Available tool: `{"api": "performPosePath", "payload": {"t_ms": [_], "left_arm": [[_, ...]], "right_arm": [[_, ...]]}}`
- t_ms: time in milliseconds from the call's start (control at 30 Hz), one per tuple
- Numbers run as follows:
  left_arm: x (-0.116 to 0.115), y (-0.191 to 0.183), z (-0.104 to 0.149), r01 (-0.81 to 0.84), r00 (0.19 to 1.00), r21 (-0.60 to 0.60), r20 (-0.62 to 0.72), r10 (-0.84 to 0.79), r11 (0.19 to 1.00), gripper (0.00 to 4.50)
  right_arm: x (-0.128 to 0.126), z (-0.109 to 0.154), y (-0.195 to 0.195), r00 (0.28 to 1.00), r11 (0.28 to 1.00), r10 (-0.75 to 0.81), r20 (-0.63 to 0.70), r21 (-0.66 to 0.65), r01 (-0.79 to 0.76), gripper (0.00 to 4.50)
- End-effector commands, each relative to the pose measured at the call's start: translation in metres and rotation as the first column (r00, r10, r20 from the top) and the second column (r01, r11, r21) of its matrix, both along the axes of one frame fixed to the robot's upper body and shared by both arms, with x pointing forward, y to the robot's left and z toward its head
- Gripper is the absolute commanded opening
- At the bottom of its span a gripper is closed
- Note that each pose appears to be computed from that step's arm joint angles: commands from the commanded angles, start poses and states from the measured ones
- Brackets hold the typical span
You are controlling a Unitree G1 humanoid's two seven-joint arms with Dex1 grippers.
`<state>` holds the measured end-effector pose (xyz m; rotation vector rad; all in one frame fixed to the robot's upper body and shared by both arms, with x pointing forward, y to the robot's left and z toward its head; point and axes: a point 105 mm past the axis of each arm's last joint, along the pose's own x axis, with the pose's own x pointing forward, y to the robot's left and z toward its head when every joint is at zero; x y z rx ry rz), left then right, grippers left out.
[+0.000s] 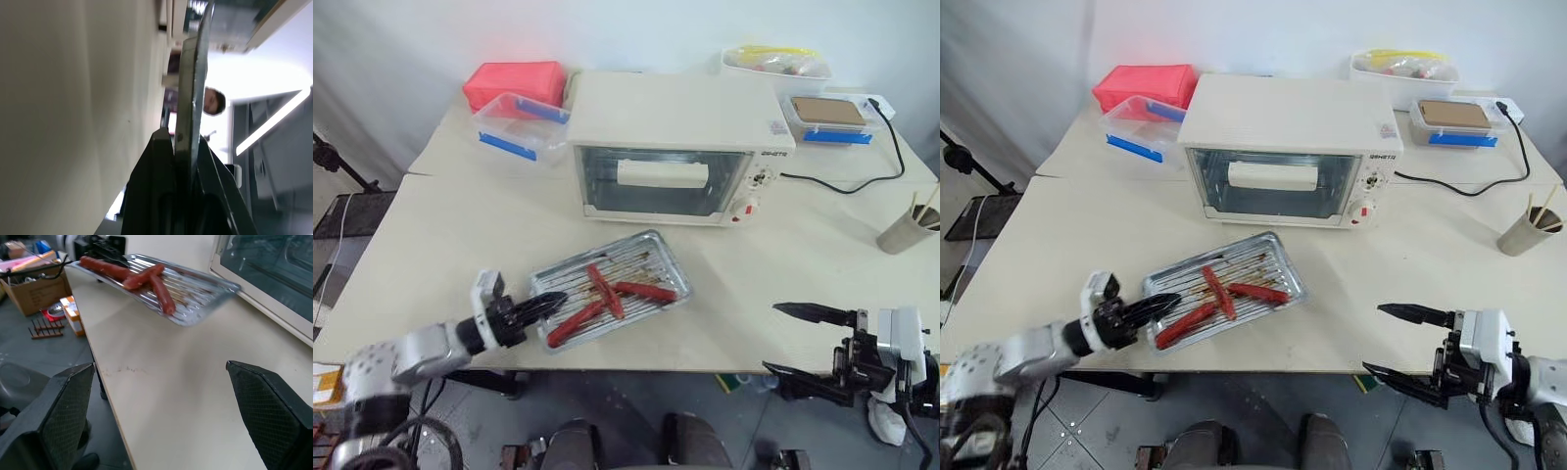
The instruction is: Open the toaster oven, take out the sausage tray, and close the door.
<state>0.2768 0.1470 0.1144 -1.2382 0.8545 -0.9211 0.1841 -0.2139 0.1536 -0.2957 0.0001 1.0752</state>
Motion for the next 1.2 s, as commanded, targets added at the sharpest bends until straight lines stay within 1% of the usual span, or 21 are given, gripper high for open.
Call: {"api": "performPosePath", "payload": {"t_ms": [33, 100, 233, 300, 433, 500, 567, 600, 800, 867, 900, 933, 1000, 1033, 1100, 1200], "left_arm": [[0.013, -0.023, -0.007, 0.095, 0.994, 0.039, -0.055, -0.093, 0.995, 0.00], [0.019, -0.035, -0.008, 0.156, 0.987, 0.077, -0.060, -0.152, 0.985, 0.00], [0.028, -0.051, -0.012, 0.219, 0.974, 0.138, -0.079, -0.210, 0.966, 0.00], [0.031, -0.056, -0.014, 0.234, 0.971, 0.160, -0.082, -0.223, 0.959, 0.00], [0.049, -0.082, -0.020, 0.252, 0.968, 0.272, -0.062, -0.245, 0.929, 0.00], [0.052, -0.084, -0.019, 0.257, 0.966, 0.292, -0.051, -0.253, 0.921, 0.00], [0.055, -0.084, -0.017, 0.256, 0.966, 0.298, -0.037, -0.257, 0.920, 0.63], [0.055, -0.083, -0.015, 0.261, 0.964, 0.294, -0.029, -0.265, 0.919, 0.84], [0.053, -0.064, -0.011, 0.251, 0.963, 0.313, 0.015, -0.269, 0.916, 2.77], [0.053, -0.053, -0.011, 0.238, 0.965, 0.338, 0.025, -0.261, 0.911, 3.34], [0.053, -0.044, -0.010, 0.220, 0.966, 0.359, 0.048, -0.253, 0.907, 3.56], [0.053, -0.037, -0.009, 0.205, 0.964, 0.390, 0.080, -0.254, 0.898, 3.89], [0.050, -0.022, -0.005, 0.184, 0.949, 0.443, 0.154, -0.276, 0.877, 4.33], [0.048, -0.010, 0.002, 0.152, 0.918, 0.468, 0.258, -0.300, 0.870, 4.49], [0.040, 0.005, 0.012, 0.111, 0.820, 0.519, 0.434, -0.373, 0.847, 4.49], [0.034, 0.031, 0.024, -0.001, 0.692, 0.545, 0.606, -0.393, 0.838, 4.49]], "right_arm": [[-0.010, 0.007, -0.002, 0.999, 0.999, -0.033, 0.042, -0.023, 0.034, 4.45], [-0.015, 0.004, -0.006, 0.998, 0.998, -0.058, 0.031, -0.032, 0.059, 4.45], [-0.017, 0.004, -0.008, 0.995, 0.995, -0.091, 0.031, -0.033, 0.092, 4.45], [-0.017, 0.004, -0.007, 0.994, 0.994, -0.099, 0.034, -0.031, 0.100, 4.45], [-0.017, 0.008, -0.001, 0.992, 0.993, -0.115, 0.049, -0.019, 0.116, 4.45], [-0.016, 0.008, 0.000, 0.992, 0.993, -0.117, 0.049, -0.018, 0.118, 4.45], [-0.016, 0.009, 0.000, 0.991, 0.992, -0.123, 0.054, -0.014, 0.123, 4.50], [-0.016, 0.009, 0.000, 0.991, 0.992, -0.124, 0.055, -0.014, 0.125, 4.50], [-0.013, 0.008, -0.001, 0.991, 0.992, -0.123, 0.057, -0.013, 0.124, 4.50], [-0.012, 0.007, -0.001, 0.992, 0.993, -0.117, 0.056, -0.016, 0.118, 4.50], [-0.011, 0.006, -0.001, 0.992, 0.993, -0.115, 0.055, -0.017, 0.116, 4.50], [-0.010, 0.006, -0.002, 0.992, 0.993, -0.112, 0.054, -0.018, 0.113, 4.50], [-0.008, 0.005, -0.003, 0.993, 0.994, -0.104, 0.052, -0.022, 0.105, 4.50], [-0.006, 0.004, -0.004, 0.994, 0.995, -0.100, 0.052, -0.024, 0.101, 4.50], [-0.003, 0.004, -0.006, 0.995, 0.995, -0.090, 0.052, -0.030, 0.092, 4.50], [0.001, 0.003, -0.009, 0.996, 0.996, -0.077, 0.054, -0.034, 0.079, 4.50]]}}
